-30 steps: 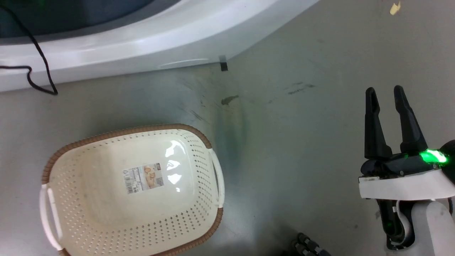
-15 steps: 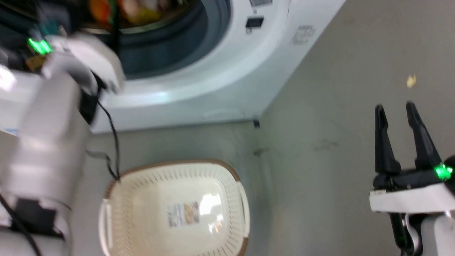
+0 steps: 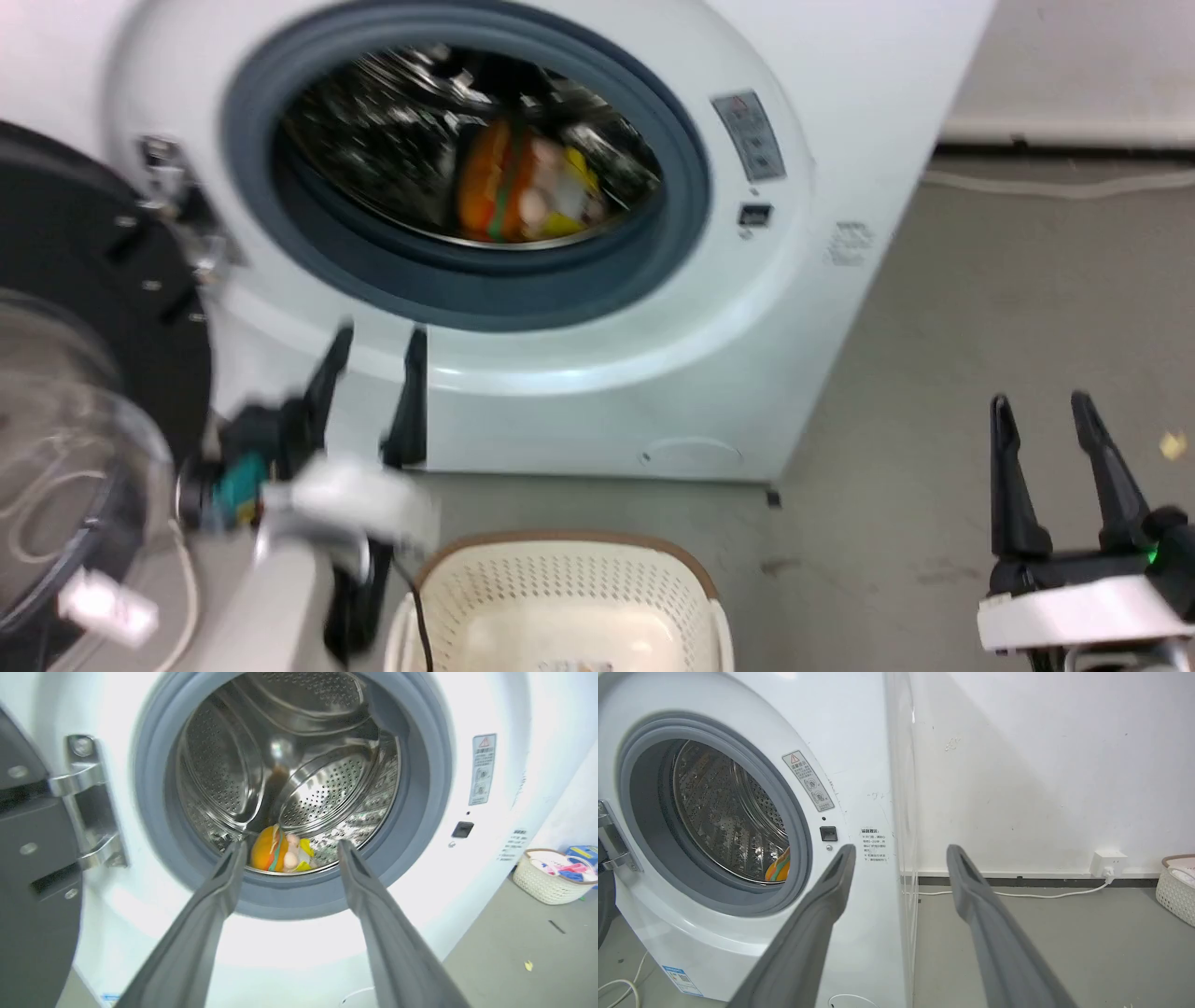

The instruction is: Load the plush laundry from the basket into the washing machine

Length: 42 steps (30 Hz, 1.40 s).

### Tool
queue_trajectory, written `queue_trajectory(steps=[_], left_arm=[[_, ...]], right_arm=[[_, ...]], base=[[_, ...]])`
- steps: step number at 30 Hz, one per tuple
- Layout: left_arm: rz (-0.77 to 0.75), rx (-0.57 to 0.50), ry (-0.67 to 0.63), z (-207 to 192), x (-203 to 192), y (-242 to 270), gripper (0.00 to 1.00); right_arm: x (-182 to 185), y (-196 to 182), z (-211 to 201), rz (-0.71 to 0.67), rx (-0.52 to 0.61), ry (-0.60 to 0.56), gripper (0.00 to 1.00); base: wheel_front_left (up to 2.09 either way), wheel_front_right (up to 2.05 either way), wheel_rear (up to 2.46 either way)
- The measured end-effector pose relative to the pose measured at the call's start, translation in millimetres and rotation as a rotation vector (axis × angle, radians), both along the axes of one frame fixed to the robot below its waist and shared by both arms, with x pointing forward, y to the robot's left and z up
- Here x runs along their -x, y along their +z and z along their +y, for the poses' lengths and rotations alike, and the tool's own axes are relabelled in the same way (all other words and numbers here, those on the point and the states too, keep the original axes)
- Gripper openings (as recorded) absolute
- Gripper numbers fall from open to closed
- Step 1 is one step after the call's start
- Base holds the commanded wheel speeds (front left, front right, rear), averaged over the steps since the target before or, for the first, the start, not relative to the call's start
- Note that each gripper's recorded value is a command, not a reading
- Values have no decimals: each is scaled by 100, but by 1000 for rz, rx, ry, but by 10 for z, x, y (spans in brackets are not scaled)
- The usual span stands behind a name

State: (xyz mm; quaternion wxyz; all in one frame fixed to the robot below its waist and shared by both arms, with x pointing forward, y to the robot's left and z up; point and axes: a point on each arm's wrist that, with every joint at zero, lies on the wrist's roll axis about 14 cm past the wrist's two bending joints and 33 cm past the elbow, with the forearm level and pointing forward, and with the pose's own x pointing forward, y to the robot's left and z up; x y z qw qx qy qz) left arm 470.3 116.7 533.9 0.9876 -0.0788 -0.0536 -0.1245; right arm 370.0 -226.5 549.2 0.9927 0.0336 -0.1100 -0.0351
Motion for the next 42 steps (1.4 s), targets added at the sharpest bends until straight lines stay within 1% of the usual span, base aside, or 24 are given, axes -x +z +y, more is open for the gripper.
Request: queue_trajectory(steps=[4,7,9,11,14,19,20,42], left_arm=[[1,-13,78,208,466,-55,100],[17,-67,123,311,756,-158,100],[24,-59,154,354,893,-181,100],[26,-48,173,369,987,-187,100],[31,-59,184,389,1082,-216,100],[30,-53,184,372,1141,-219,100],[30,-58,183,371,1142,-220,0],[49,-77,189,399,1126,-232,0]], right_arm=[[74,7,115,-3,-1,34,100],[130,-10,185,2,-5,55,100],[154,-34,227,9,-6,68,100],[170,-63,263,17,-9,79,100],[198,-109,323,31,-12,98,100],[205,-161,385,47,-18,116,100],[207,-169,392,49,-22,118,0],[185,-203,426,81,-10,129,0]], base=[[0,0,0],[0,0,0],[0,0,0],[0,0,0],[0,0,0],[0,0,0],[0,0,0],[0,0,0]])
